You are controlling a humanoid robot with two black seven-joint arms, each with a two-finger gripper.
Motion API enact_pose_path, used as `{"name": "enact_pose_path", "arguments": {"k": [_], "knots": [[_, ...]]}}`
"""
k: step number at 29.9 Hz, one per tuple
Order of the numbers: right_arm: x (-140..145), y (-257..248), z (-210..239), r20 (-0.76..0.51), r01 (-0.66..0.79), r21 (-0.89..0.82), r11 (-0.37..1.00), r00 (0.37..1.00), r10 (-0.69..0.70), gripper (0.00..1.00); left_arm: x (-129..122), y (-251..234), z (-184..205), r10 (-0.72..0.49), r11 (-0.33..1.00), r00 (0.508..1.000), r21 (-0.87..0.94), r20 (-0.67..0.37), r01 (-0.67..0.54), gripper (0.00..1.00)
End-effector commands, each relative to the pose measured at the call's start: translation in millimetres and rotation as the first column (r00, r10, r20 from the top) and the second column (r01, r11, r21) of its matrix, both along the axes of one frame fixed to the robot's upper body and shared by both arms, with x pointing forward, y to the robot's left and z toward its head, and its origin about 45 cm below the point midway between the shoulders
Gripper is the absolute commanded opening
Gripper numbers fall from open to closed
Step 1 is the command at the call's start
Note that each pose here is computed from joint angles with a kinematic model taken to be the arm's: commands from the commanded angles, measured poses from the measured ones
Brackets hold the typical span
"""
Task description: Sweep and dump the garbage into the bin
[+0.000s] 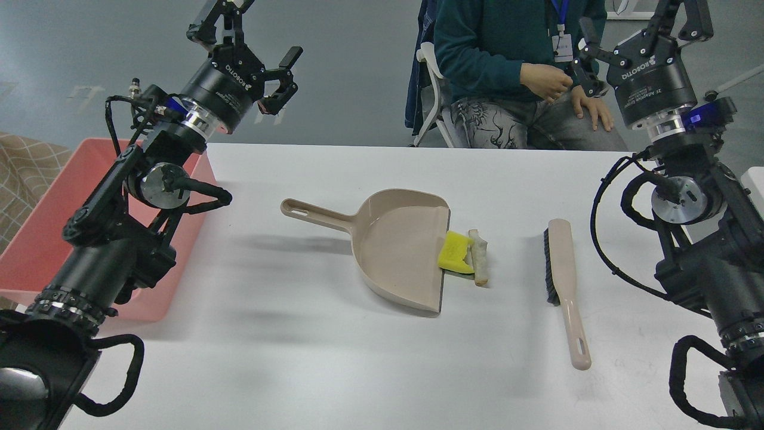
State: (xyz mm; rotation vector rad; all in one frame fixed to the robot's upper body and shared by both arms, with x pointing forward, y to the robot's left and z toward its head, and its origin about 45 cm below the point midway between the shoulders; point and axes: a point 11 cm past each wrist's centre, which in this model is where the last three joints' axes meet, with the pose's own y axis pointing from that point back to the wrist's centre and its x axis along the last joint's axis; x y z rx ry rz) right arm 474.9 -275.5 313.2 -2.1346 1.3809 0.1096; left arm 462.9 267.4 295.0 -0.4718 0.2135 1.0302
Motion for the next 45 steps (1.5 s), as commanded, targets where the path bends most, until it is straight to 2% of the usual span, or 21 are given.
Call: {"name": "enact_pose_path", "arguments": {"k": [1,26,31,45], "knots": [[0.0,-0.3,0.2,0.0,0.0,0.0,1.0,1.0,0.0,1.0,-0.1,-0.5,-0.3,-0.001,1.0,1.0,0.0,-0.001,0.001,0.98],[1.8,-1.8,-3.5,-0.021,0.03,-0.013,0.999,0.999,-0.03,1.0,0.2,22.0,1.1,0.015,0.996,1.0,0.093,-0.008,-0.014,0.98],[4.3,-6.1,-13.8,-0.062,0.06,-0.054,0.997,0.996,-0.063,1.0,0.8,25.6,2.5,0.022,0.995,1.0,0.095,-0.008,-0.021,0.98],[3.8,-2.4,-15.5,-0.063,0.035,-0.132,0.991,0.997,-0.043,1.0,0.2,23.6,-0.3,0.023,0.994,1.0,0.107,-0.009,-0.022,0.98]]}}
